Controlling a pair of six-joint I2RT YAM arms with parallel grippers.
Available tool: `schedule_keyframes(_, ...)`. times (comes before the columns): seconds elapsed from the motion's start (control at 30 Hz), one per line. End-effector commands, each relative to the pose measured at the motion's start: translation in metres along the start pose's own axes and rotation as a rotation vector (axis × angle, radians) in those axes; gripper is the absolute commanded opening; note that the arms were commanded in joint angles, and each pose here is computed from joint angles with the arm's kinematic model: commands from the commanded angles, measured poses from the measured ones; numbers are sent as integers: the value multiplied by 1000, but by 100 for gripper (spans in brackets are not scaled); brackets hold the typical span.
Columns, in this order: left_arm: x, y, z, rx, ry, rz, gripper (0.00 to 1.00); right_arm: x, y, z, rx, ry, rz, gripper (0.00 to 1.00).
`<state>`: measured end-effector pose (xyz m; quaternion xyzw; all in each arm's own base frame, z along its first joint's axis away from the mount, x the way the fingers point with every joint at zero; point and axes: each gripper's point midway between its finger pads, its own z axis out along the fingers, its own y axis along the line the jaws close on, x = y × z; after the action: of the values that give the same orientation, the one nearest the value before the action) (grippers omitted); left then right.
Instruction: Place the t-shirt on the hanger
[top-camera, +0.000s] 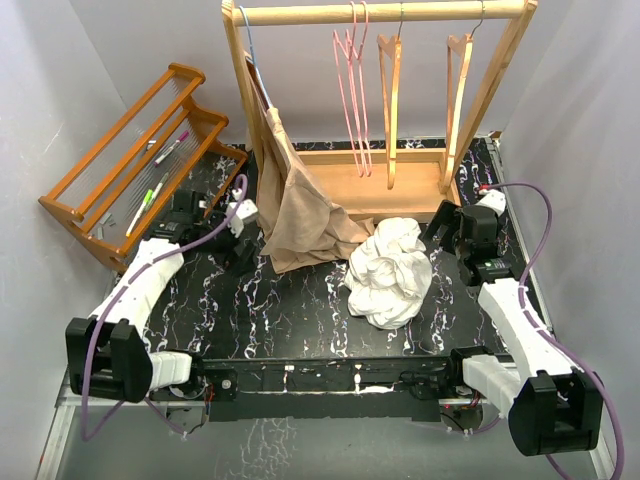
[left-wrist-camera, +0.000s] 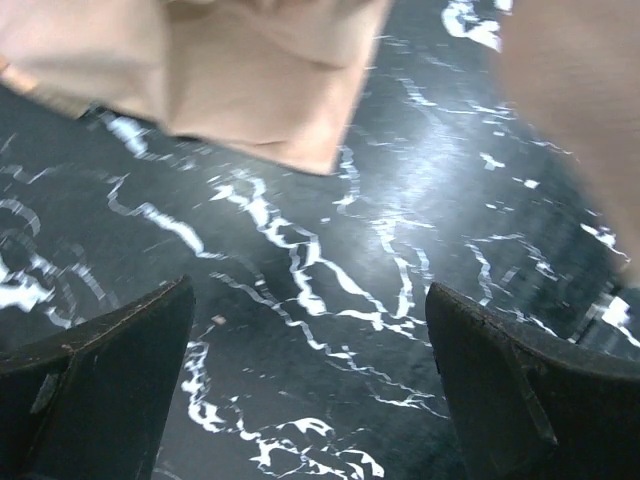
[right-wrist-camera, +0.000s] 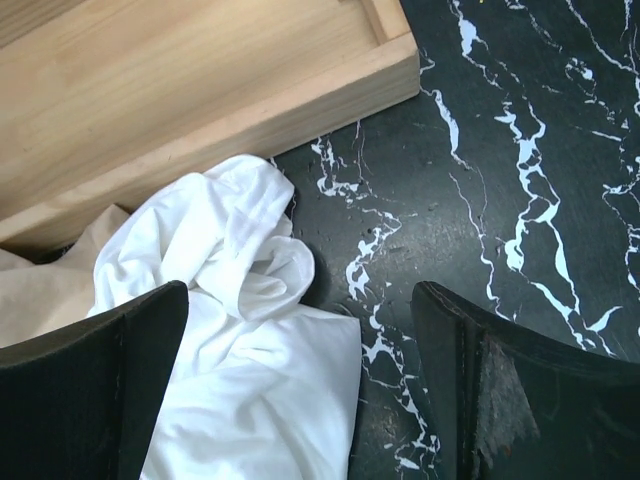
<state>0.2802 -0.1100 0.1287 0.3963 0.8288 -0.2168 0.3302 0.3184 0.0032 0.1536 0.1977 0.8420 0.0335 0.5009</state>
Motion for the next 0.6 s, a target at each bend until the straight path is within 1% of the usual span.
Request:
schedule_keyframes(0.0,-21,-51,-16,142,-32,148,96,-2,3,-7,-13,47,-37,98)
schedule_keyframes(0.07,-27,-68,-20,204,-60,157,90,2,9,-10,-53,63,-43,97)
schedule_keyframes(0.1,-28,-77,-21,238,-71,157,86,5,12,-11,-81,73,-51,94)
schedule_keyframes(0.17,-29,-90,-21,281,-77,150,82,10,20,-15,-133,89,-68,83)
schedule_keyframes(0.23,-27,-93,-19,284,-75,135,81,17,29,-19,-173,112,-95,74)
schedule_keyframes(0.4,-23,-88,-12,255,-79,107,82,36,65,-38,-204,119,-227,73)
schedule_keyframes(0.47,-21,-88,-9,256,-82,90,82,48,80,-45,-227,159,-279,73)
schedule_keyframes(0.57,-18,-87,-6,244,-82,83,82,56,89,-51,-224,175,-319,73)
